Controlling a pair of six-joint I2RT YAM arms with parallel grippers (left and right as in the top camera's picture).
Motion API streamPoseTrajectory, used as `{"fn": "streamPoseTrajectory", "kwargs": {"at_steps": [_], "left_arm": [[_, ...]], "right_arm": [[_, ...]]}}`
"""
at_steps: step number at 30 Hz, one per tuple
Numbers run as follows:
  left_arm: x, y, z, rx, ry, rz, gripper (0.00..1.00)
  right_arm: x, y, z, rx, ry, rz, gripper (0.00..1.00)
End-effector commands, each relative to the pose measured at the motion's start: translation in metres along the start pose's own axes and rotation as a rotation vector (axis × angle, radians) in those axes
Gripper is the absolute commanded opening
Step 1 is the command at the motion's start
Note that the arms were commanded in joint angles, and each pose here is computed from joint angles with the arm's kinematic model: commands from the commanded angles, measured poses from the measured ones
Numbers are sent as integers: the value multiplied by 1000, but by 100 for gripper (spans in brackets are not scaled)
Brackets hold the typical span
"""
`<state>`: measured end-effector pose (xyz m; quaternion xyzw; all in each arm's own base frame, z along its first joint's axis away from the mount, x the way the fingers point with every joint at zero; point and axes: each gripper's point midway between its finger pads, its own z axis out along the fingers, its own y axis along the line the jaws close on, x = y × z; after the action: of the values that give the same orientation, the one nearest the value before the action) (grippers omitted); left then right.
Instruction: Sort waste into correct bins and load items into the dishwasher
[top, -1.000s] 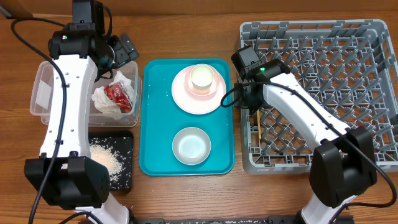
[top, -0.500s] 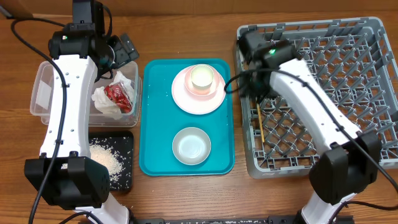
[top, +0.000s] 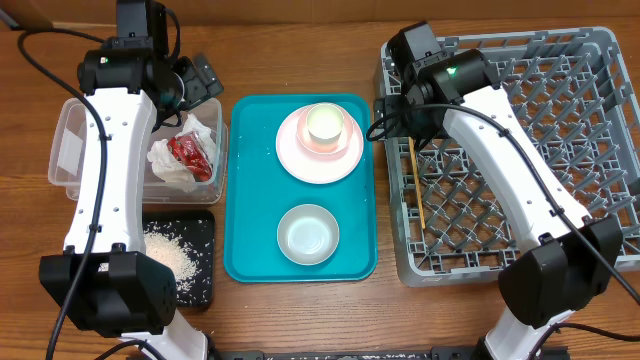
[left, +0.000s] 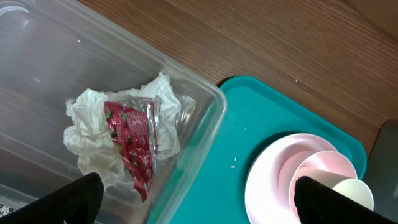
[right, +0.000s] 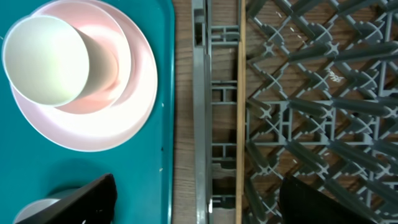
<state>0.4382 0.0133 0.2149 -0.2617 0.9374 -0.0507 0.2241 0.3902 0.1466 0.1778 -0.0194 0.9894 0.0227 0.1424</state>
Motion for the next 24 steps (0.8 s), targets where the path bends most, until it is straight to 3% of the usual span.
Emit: {"fn": "streamPoseTrajectory", "kwargs": {"at_steps": [1,8,9,11,12,14,24], "left_arm": [[-4,-6,-10,22,-25,17,100],[-4,-6,-10,22,-25,17,100],[-4,-6,-10,21,-25,17,100],[-4,-6,-10,21,-25,17,100],[-4,-6,-10,21,-25,17,100],[-4,-6,-10,22,-25,17,100],[-4,-6,-10,21,-25,17,100]], "right_arm": [[6,5,3,-47,16,-7,86],[10,6,35,-52,11,-8,85],[10,6,38,-53,8,-7,78],[11,7,50,-57,-3,-7,43],[12,7,54,-58,-6,-6,40],[13,5,66,-49,-18,-5,20],[9,3,90,-43,-83,-1,14]]}}
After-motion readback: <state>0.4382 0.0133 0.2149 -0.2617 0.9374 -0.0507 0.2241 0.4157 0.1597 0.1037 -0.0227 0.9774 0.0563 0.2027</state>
